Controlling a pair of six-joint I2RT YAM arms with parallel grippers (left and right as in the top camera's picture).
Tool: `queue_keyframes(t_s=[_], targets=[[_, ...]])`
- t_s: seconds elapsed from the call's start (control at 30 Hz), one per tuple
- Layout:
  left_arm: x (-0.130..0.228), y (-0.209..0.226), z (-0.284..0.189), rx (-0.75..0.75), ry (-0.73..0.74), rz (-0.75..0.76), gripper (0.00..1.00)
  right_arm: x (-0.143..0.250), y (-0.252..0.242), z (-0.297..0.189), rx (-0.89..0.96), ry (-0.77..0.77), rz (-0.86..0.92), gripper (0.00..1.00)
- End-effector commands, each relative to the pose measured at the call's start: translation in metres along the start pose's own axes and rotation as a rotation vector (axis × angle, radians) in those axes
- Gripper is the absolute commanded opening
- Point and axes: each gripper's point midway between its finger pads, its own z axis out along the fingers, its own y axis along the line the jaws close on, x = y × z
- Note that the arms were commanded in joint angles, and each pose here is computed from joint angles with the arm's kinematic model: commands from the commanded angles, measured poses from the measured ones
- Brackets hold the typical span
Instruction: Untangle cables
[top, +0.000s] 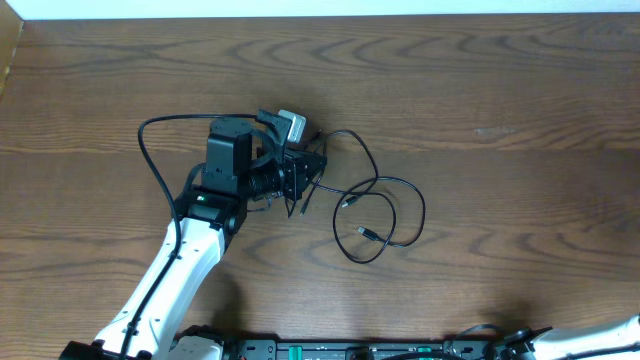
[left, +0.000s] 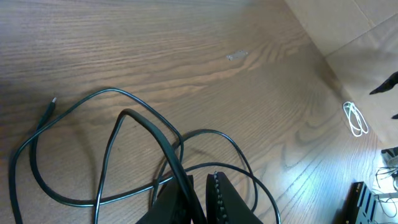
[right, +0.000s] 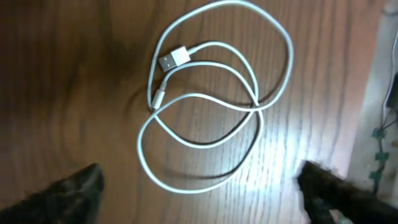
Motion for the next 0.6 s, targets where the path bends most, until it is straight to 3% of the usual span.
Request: queue_keyframes(t_s=[0.0,0.23,0.4,0.57], targets=[[-0.002,-0.002,-0.002,-0.001,-0.008,0.008,0.14,-0.021,-0.014,-0.052,0.028,-0.130,0.058,0.99],[-0.001,-0.002,-0.002,-0.002,-0.006,0.028,0.13,-0.011,-0.033,-0.097,0.055,-0.164,0.122,0.99],[0.003,-0.002,-0.002,-0.001,0.009,0.017,0.14,0.004,0.039,-0.128,-0.273,-0.155,-0.086,0.99],[0.002,-0.002,-0.002,0.000,0.005,0.021,0.14,0.054,0.133,-0.173,-0.550,-0.152,-0.416,0.99]])
